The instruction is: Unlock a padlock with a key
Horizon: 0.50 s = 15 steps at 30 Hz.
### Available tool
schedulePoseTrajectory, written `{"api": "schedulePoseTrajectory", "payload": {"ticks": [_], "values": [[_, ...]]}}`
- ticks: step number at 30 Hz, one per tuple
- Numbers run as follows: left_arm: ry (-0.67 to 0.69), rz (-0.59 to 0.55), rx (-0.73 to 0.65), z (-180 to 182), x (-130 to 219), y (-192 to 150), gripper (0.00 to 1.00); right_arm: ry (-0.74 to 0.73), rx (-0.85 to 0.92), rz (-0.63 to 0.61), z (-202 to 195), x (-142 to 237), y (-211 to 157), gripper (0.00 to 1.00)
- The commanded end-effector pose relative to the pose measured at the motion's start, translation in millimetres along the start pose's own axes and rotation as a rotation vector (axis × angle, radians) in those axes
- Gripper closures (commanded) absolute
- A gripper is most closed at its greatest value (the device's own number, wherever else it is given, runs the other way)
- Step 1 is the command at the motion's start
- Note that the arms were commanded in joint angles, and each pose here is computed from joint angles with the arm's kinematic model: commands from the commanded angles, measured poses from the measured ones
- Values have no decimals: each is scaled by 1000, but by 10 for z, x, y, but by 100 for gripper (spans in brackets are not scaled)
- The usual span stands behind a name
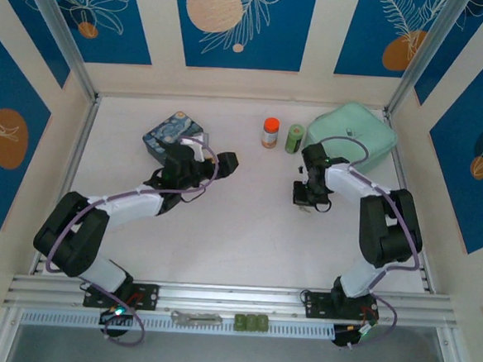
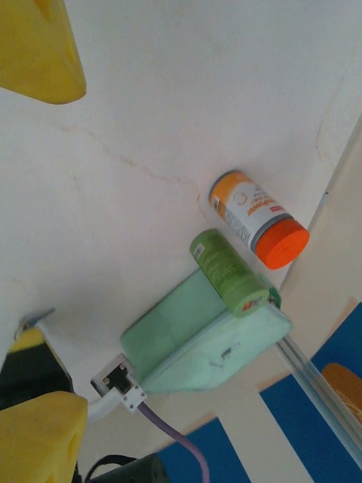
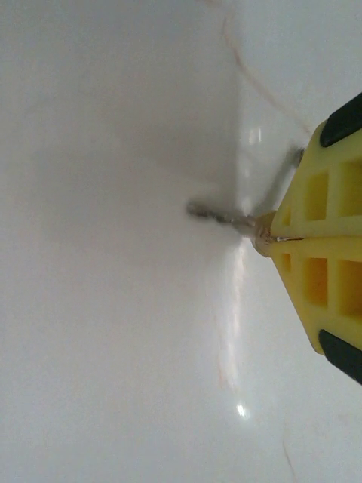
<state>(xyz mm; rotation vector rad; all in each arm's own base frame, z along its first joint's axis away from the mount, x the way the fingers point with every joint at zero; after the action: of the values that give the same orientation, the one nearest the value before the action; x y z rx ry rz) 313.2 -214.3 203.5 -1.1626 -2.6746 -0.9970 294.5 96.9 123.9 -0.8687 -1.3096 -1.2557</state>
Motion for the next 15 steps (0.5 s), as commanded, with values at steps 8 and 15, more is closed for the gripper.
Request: {"api": "schedulePoseTrajectory", "payload": {"ticks": [8,15], "values": [[-133,42,503,-186,-310,-415,8,462,19,-183,641,423,338,100],[-127,77,657,-80,-474,-651,8,621,41,-260,927,513,450,100]]}}
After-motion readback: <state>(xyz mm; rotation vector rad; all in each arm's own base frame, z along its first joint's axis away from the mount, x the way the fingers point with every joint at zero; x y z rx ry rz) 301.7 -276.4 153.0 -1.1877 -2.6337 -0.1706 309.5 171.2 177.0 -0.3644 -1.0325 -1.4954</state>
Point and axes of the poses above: each hand's point on the last joint's axis, 136 mm out from that joint toward the fingers, its own x axis back along the fingers, its own z axis along the line the jaws close on, y = z × x, the point moved 8 cm from there along x, back along the fingers, and after that the axes turned 9 degrees about x, right-handed, at the moved point
